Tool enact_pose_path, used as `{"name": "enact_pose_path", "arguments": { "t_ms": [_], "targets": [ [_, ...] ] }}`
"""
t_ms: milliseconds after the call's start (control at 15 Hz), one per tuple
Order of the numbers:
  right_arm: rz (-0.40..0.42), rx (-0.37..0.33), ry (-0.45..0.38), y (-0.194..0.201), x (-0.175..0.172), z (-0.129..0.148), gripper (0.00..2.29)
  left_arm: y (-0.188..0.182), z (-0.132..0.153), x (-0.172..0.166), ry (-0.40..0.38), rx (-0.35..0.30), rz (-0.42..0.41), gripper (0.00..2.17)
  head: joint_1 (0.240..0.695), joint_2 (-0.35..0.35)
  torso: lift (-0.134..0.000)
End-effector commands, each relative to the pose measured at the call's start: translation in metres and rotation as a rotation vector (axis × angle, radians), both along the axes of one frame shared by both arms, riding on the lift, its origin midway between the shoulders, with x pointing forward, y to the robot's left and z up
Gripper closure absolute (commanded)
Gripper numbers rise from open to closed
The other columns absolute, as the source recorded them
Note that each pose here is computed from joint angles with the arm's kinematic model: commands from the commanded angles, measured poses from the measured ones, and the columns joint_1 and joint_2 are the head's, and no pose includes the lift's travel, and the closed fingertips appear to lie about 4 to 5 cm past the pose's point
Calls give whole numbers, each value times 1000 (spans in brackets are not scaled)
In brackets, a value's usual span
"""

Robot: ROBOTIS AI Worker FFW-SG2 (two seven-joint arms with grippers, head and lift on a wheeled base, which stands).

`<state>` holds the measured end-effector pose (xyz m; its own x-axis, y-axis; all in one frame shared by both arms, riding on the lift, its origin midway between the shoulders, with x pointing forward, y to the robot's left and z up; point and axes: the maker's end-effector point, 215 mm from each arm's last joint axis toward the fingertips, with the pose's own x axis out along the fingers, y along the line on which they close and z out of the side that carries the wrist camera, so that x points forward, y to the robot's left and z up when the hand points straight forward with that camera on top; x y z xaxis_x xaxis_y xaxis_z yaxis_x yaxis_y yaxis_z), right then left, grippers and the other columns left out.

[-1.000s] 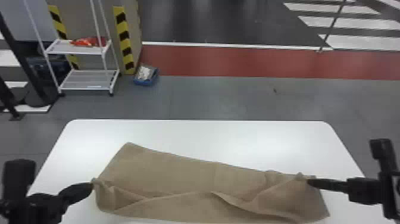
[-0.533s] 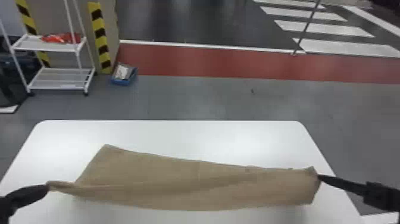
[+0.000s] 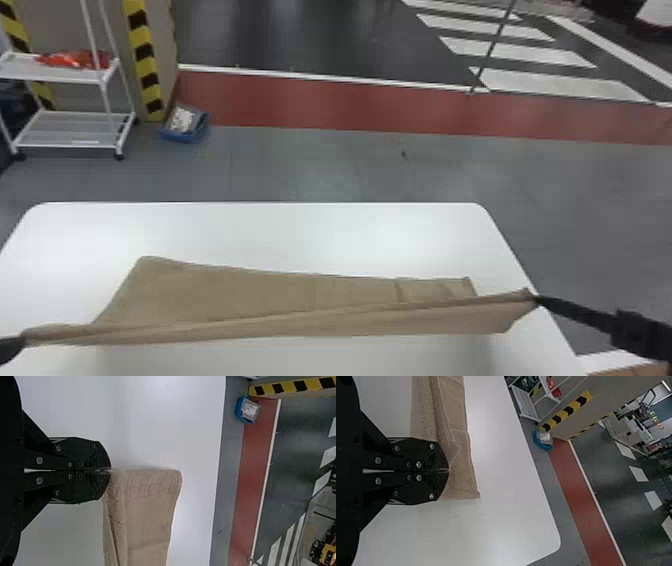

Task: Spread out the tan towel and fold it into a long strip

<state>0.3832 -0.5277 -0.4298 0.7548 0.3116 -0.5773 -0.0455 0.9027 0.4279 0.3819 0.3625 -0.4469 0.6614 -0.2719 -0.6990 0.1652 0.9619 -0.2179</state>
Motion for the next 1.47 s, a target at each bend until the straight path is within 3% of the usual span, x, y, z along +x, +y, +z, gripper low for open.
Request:
{"name": "enact_pose_path", "arguments": {
  "t_ms": [0,333,667,800,933,1000,1133,1200,1400],
  "targets": [
    [-27,-11,2,-17,-6,1,1173,5,2,-11,16,33,-31,1909,695,-234,0],
    [-28,-71,61,-43,-17,-17,1173,-9,-21,-20,57,169,-229,1909,695,-298,0],
    [9,-69,61,-27,-10,-26,1153,-29,-32,-13,66,177,-269,1909,695,-340,0],
    [87,-21,18,19,7,-27,424,-32,-38,-12,77,185,-274,1909,695,-338,0],
    [164,12,13,70,26,-37,248,-39,-41,-11,81,186,-284,1909,695,-288,0],
    [197,41,2,102,43,-38,188,-40,-42,-10,81,186,-287,1909,695,-260,0],
    [265,30,14,149,72,-45,184,-42,-43,-9,82,190,-290,1909,695,-200,0],
    [300,24,35,172,81,-56,184,-43,-46,-9,87,189,-290,1909,695,-138,0],
    [400,17,98,237,92,-86,228,-44,-49,-9,93,188,-290,1909,695,-52,0]
  ]
}}
